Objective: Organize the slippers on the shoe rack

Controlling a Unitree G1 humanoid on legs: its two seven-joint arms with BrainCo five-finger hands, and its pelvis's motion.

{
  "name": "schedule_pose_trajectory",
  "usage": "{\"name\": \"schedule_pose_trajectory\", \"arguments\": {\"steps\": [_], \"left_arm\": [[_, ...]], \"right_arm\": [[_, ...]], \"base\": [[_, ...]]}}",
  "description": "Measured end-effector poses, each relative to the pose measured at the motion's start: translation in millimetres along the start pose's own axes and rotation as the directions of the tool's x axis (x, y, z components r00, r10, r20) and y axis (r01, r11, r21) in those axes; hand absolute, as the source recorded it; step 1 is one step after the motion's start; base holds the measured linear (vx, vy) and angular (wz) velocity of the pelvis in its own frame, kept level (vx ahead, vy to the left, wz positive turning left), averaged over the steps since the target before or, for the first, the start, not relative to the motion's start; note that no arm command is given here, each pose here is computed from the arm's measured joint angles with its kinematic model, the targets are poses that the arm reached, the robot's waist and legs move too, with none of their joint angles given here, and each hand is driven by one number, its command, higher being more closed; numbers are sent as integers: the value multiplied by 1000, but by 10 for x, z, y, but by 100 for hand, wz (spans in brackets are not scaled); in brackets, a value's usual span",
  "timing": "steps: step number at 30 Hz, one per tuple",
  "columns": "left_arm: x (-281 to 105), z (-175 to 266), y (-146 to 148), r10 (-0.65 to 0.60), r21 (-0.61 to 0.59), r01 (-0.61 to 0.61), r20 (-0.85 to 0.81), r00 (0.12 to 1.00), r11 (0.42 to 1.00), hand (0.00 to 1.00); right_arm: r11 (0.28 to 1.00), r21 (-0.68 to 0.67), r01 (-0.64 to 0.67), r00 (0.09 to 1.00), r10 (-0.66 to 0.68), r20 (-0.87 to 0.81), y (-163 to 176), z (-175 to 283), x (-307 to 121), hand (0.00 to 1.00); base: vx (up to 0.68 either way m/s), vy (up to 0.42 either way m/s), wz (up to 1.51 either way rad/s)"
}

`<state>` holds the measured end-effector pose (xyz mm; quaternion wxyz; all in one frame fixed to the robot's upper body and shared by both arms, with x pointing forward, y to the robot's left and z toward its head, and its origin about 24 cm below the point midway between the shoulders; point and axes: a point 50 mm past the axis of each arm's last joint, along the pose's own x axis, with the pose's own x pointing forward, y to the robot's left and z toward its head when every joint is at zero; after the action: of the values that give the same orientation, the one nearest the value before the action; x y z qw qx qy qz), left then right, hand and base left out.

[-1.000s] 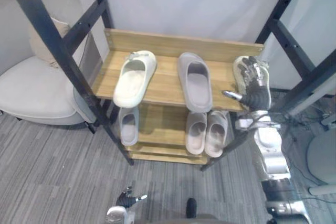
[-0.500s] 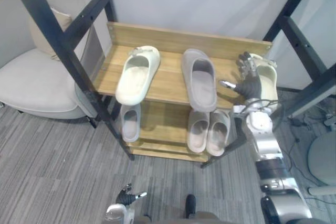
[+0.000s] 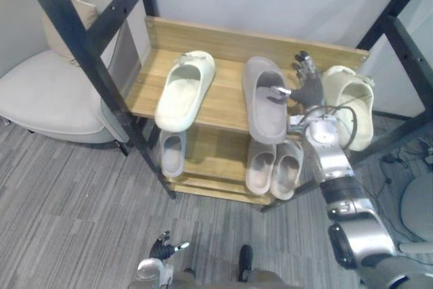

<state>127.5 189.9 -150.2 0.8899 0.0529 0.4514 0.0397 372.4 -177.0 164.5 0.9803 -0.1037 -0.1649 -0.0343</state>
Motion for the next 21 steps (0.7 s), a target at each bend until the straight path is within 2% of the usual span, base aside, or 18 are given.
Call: {"name": "schedule_pose_trajectory", "arguments": {"steps": [2, 3, 14, 21], "left_arm": [[2, 5, 0, 1, -3, -1, 1, 1000, 1000, 0], [1, 2, 3, 4, -9, -4, -1, 1000, 1000, 0], [5, 30, 42, 14, -24, -14, 10, 1000, 1000, 0], [4, 26, 43, 15, -23, -15, 8, 1000, 1000, 0]], "right_arm": [[999, -31, -13, 1000, 13, -8, 22, 8, 41, 0], [999, -35, -26, 1000, 26, -2, 44, 35, 62, 100], [990, -54, -130, 991, 132, 33, 211, 188, 166, 100], [981, -30, -193, 978, 195, 78, 294, 233, 76, 100]], "base": [[0, 0, 0], [0, 0, 0], [0, 0, 0], [0, 0, 0]]}}
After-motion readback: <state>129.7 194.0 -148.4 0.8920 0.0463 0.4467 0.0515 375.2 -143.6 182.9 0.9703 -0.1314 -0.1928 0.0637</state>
